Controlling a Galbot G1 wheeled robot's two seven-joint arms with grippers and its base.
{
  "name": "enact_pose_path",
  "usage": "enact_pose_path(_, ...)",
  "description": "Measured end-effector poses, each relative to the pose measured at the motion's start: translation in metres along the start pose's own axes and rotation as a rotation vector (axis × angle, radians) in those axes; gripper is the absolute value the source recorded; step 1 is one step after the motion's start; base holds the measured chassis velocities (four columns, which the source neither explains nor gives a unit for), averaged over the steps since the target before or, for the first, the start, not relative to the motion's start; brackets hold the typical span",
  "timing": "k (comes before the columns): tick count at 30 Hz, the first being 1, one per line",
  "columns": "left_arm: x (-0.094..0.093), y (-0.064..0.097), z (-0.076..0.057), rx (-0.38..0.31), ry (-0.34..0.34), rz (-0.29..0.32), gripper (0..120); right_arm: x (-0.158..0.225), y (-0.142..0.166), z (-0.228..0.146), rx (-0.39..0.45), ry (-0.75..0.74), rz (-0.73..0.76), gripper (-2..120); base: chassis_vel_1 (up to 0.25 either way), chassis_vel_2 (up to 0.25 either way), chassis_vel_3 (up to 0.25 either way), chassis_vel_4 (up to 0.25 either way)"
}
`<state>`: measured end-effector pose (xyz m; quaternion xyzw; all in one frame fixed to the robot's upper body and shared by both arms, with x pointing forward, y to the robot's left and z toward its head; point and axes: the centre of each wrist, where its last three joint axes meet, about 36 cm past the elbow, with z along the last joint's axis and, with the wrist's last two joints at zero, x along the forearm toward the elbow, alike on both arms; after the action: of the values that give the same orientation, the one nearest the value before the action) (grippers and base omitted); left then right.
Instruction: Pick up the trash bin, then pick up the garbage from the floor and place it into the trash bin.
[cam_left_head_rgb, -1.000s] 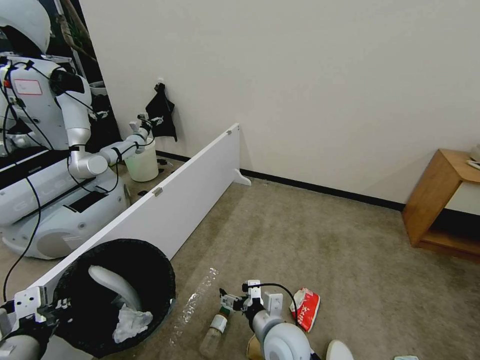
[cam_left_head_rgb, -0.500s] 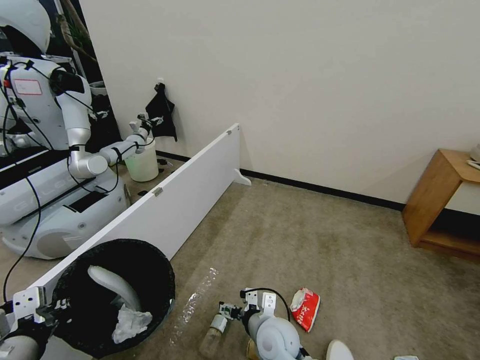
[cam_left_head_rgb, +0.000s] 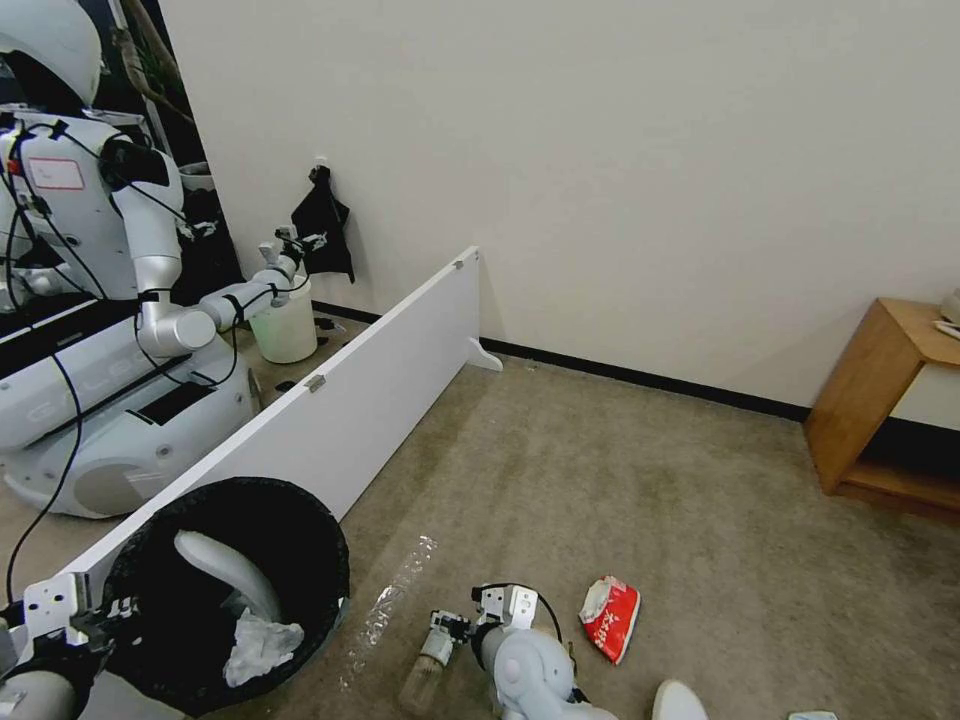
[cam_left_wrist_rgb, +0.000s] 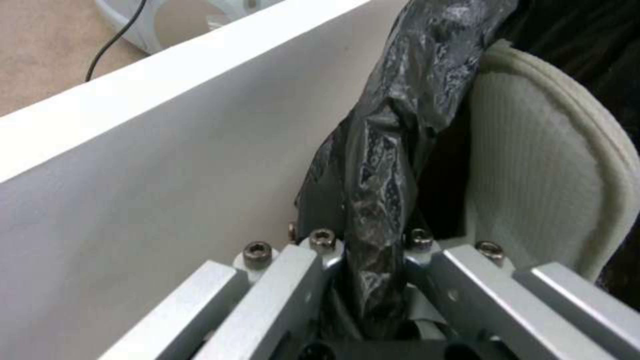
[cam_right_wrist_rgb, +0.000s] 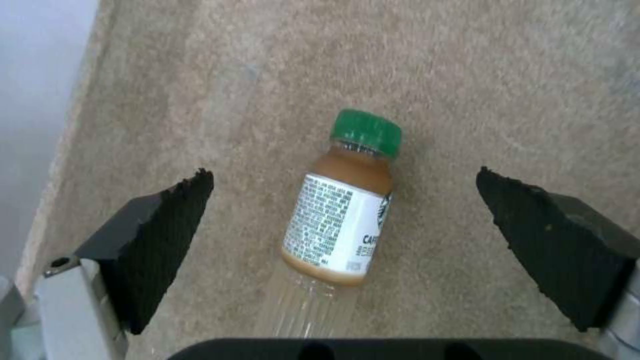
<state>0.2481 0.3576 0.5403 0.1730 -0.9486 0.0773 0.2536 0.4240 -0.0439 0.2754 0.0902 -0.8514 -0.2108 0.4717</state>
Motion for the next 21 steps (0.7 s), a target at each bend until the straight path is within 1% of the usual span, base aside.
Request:
enact_pose_path(14, 0.001, 0.000, 0.000, -0.001, 0.001, -0.001, 3, -0.027, 0.007, 0.006, -0.046, 0.012, 0.003, 100, 0.000, 0.000, 0.000, 0.000)
enact_pose_path(21, 0.002, 0.000, 0.000, -0.005, -0.002, -0.005, 3, -0.039, -0.010, 0.011, -0.048, 0.007, 0.033, 100, 0.000, 0.000, 0.000, 0.000)
